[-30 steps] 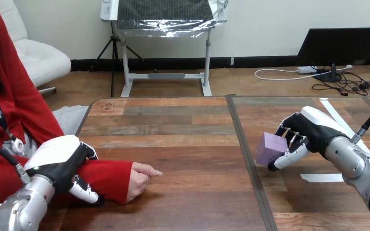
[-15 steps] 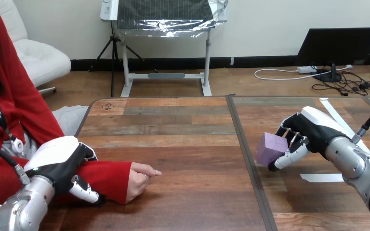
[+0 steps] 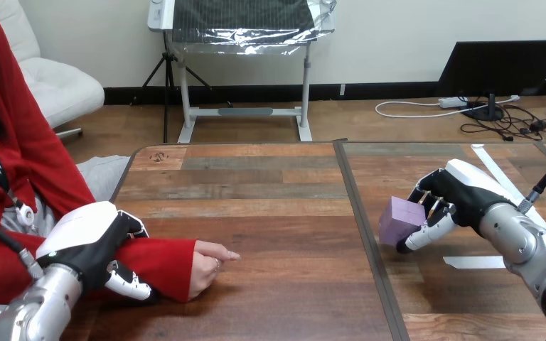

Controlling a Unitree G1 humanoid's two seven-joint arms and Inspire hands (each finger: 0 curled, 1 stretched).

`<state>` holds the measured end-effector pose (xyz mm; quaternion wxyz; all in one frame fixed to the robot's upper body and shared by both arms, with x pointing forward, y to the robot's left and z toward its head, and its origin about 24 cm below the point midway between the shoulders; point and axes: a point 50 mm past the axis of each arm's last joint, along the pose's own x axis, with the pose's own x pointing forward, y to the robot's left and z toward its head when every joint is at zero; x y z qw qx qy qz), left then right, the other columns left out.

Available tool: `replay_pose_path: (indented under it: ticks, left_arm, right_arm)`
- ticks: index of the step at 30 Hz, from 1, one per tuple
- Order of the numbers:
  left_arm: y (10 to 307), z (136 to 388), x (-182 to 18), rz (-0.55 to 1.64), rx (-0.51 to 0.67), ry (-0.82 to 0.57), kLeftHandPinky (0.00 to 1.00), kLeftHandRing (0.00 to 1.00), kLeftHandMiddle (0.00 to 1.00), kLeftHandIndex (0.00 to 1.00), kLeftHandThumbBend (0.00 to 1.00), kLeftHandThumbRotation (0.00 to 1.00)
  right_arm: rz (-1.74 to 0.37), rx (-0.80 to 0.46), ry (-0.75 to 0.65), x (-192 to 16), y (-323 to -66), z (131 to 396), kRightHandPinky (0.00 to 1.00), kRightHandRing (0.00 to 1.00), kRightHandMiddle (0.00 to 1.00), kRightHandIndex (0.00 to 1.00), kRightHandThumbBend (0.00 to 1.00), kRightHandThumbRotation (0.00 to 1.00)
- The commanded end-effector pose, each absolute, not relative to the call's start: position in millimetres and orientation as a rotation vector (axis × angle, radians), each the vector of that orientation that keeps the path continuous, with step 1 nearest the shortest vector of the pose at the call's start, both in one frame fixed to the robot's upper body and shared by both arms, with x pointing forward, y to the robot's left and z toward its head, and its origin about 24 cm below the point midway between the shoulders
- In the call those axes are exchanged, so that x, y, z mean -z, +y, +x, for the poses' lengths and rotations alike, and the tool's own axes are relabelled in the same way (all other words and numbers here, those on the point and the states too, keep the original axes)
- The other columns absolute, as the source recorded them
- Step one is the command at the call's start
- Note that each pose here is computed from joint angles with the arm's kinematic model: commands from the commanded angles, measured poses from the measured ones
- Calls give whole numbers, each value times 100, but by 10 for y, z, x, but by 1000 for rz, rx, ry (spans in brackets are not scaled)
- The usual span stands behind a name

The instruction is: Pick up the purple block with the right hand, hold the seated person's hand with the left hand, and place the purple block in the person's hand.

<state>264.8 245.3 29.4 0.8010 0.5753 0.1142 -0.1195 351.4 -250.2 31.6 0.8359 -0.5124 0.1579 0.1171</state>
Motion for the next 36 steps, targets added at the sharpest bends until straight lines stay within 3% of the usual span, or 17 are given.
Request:
replay_pose_path:
  ticks: [1, 24, 36]
  left_arm:
    - [2322, 2709, -508, 1187, 219, 103, 31, 37, 45, 46, 79, 0]
    - [2245, 2728, -910, 1139, 131, -119, 26, 32, 41, 42, 84, 0]
    - [2196, 2735, -1161, 1130, 90, -202, 30, 36, 41, 41, 84, 0]
  right_arm:
    - [-1055, -213, 199, -615, -2349, 3710, 46, 48, 51, 51, 79, 0]
    - [-1028, -242, 162, -669, -2188, 3773, 45, 49, 51, 50, 78, 0]
    - [-1019, -257, 132, -705, -2106, 3801, 43, 46, 49, 49, 78, 0]
